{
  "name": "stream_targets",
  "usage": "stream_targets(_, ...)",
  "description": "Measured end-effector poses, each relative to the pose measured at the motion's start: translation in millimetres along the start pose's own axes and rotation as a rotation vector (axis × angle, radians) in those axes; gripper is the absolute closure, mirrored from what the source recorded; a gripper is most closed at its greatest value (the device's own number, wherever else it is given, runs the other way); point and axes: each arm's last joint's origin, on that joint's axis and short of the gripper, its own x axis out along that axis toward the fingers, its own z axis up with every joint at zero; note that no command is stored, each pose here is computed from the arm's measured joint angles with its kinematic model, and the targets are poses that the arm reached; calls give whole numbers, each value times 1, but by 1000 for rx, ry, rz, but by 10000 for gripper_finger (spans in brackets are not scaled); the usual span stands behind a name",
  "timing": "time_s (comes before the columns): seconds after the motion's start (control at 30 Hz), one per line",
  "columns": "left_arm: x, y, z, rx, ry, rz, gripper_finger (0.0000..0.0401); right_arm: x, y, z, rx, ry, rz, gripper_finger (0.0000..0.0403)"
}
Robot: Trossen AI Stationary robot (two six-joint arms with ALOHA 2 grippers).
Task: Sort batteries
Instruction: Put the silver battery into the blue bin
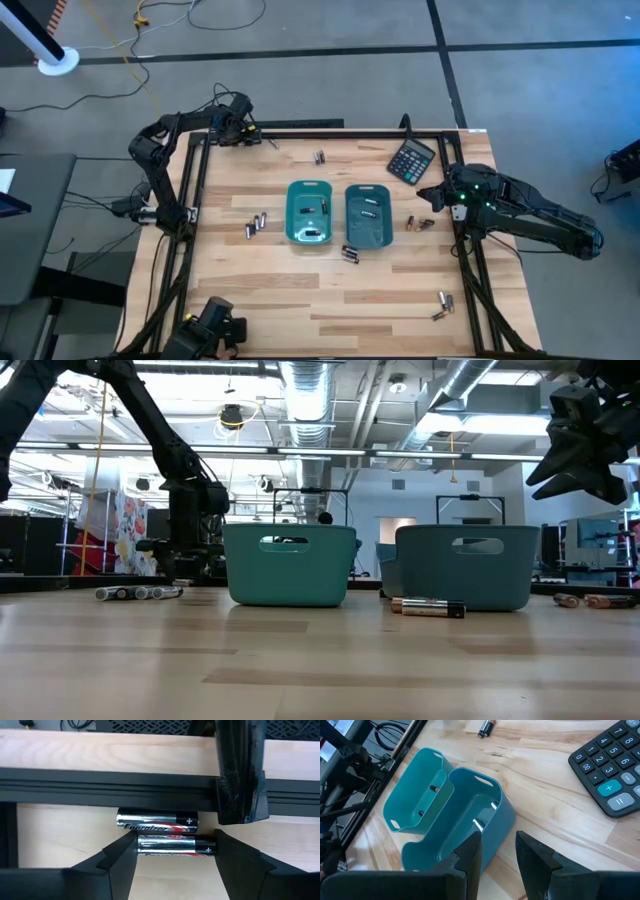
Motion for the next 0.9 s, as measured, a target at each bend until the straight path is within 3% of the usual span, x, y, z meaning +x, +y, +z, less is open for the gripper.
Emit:
stream_targets(0.2, -20, -4, -7, -10, 3, -31, 167, 0, 0, 0, -8, 0, 0, 266)
stream_targets(0.43, -67, -16, -27, 64, -32, -80, 166, 0, 0, 0, -20, 0, -1, 266)
stream_targets(0.77, -145, -64, -73, 206, -271, -355, 166, 0, -1, -1, -20, 12, -12, 266)
stream_targets(0.9, -173, -87, -94, 332, -309, -447, 166, 0, -3, -3, -20, 29, -28, 266)
